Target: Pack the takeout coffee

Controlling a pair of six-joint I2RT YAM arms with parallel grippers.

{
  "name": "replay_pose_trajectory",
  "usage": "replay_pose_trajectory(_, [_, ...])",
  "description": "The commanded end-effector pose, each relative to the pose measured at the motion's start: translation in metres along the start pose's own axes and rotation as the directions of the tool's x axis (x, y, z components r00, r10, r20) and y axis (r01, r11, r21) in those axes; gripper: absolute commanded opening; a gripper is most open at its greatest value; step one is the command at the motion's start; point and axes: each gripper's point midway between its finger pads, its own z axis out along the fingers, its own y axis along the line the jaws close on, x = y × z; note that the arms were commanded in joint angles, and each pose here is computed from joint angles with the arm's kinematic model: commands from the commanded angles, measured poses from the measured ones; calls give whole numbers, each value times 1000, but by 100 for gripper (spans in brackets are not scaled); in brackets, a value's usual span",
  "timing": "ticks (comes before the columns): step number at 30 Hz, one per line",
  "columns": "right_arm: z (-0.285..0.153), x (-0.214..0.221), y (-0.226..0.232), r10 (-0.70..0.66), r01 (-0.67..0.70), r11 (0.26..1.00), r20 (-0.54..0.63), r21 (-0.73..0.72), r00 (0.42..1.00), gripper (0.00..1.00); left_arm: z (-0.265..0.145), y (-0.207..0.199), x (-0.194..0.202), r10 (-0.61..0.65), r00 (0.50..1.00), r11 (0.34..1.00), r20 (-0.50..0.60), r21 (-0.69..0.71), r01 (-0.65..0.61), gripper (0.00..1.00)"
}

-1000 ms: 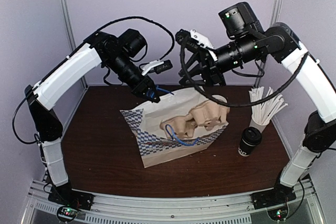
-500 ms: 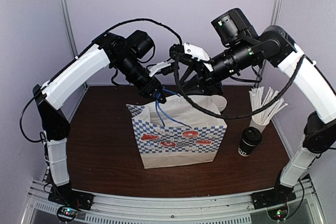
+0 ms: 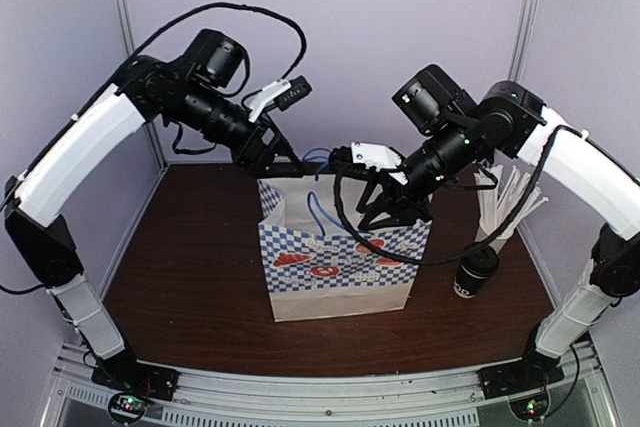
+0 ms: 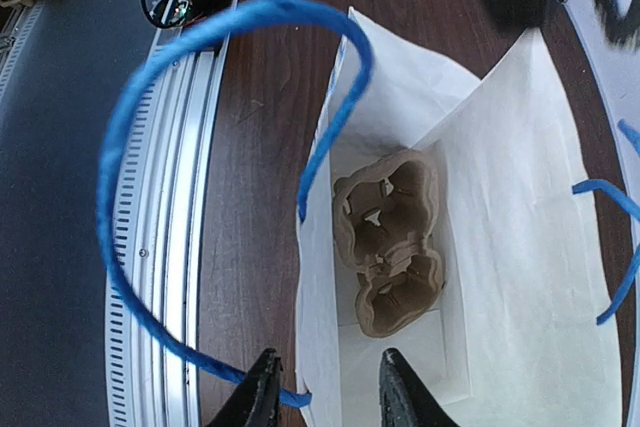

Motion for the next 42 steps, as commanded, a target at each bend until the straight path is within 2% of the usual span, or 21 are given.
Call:
replay_pose_trajectory(1, [-3, 9, 5, -12, 13, 1000, -16, 12, 1000, 35, -34, 3, -22, 56, 988, 992, 145, -123, -38, 85])
replay_pose_trajectory(5, [4, 20, 8, -16, 16, 1000, -52, 3, 998, 37, -16, 25, 2, 2, 999, 981, 45, -193, 7, 86])
replay_pose_trajectory(10, [8, 27, 20, -29, 27, 999, -75, -32, 997, 38, 14, 40, 16, -45, 998, 981, -47, -189, 35, 85])
replay_pose_trajectory(13, [11, 30, 31, -36, 31, 997, -80, -64, 996, 38, 29, 40, 20, -53, 995, 989, -88, -146, 39, 81])
replay_pose_trajectory(17, [15, 35, 45, -62, 53, 994, -94, -94, 994, 39, 44, 43, 25, -63, 990, 991, -127, -128, 47, 71])
replay_pose_trajectory(20, [18, 42, 52, -88, 75, 991, -116, -111, 989, 39, 48, 41, 27, -50, 990, 994, -132, -98, 37, 57])
replay_pose_trajectory(24, [20, 48, 58, -103, 86, 989, -136, -124, 985, 39, 48, 21, 21, -21, 994, 1000, -111, 3, 22, 23])
replay_pose_trajectory(28, [11, 43, 55, -111, 99, 990, -130, -98, 985, 41, 41, 9, 23, 23, 993, 1000, -113, 1, -23, 0])
replay_pose_trajectory(31, [-7, 35, 37, -125, 124, 992, -120, -19, 985, 50, 26, 16, 29, 50, 989, 993, -142, -100, -65, 0])
replay_pose_trajectory(37, [-67, 8, -6, -32, 28, 997, 59, 72, 998, 57, -28, 48, 33, 87, 981, 906, -173, -396, -150, 0])
replay_pose_trajectory(39, [-81, 5, -15, 9, -18, 997, 116, 76, 993, 58, -40, 49, 31, 101, 981, 882, -167, -440, -166, 0])
replay_pose_trajectory(42, [-79, 10, -23, 57, -67, 995, 138, 68, 989, 58, -35, 38, 29, 144, 978, 868, -150, -455, -198, 0])
